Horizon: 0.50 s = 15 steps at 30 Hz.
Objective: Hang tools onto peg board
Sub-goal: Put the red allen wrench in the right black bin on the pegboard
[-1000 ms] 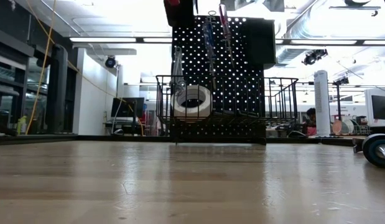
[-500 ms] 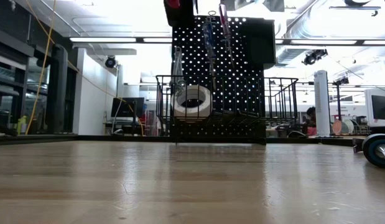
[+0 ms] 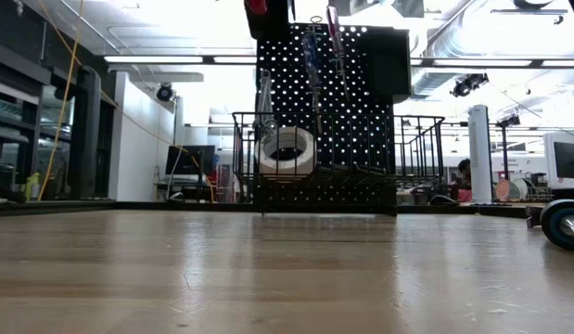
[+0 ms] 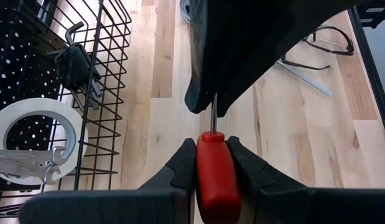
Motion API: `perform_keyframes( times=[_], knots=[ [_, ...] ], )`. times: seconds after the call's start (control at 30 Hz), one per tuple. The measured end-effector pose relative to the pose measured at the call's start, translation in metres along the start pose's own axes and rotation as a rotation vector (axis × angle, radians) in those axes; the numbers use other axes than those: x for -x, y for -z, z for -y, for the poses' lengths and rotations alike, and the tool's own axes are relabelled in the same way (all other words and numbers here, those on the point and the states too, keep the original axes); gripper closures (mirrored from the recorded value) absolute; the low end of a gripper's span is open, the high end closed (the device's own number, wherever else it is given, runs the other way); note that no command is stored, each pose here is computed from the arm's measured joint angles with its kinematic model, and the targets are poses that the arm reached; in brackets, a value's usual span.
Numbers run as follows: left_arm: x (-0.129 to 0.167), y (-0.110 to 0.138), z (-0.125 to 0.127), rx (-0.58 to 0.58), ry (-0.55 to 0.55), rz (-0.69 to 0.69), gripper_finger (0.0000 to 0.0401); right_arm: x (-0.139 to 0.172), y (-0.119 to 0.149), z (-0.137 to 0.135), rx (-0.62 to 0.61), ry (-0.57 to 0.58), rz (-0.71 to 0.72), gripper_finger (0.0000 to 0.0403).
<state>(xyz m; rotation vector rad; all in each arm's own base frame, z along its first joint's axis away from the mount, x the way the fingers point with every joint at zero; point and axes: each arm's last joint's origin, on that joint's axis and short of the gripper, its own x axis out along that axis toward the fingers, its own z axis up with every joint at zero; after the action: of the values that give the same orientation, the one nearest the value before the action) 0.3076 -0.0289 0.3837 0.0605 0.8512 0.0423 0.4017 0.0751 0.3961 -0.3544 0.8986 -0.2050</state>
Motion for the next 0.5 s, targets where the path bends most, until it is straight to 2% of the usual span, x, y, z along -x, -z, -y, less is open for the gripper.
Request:
perform_keyframes(
  times=[0.23, 0.5],
  knots=[
    [0.000, -0.001, 0.000, 0.001, 0.014, 0.005, 0.0349, 0.000, 0.000, -0.001, -0.020, -0.002, 0.000, 0.0400],
    [0.024, 0.007, -0.003, 0.021, 0.021, -0.014, 0.0220, 0.005, 0.010, 0.002, -0.055, 0.010, -0.085, 0.0402]
  ],
)
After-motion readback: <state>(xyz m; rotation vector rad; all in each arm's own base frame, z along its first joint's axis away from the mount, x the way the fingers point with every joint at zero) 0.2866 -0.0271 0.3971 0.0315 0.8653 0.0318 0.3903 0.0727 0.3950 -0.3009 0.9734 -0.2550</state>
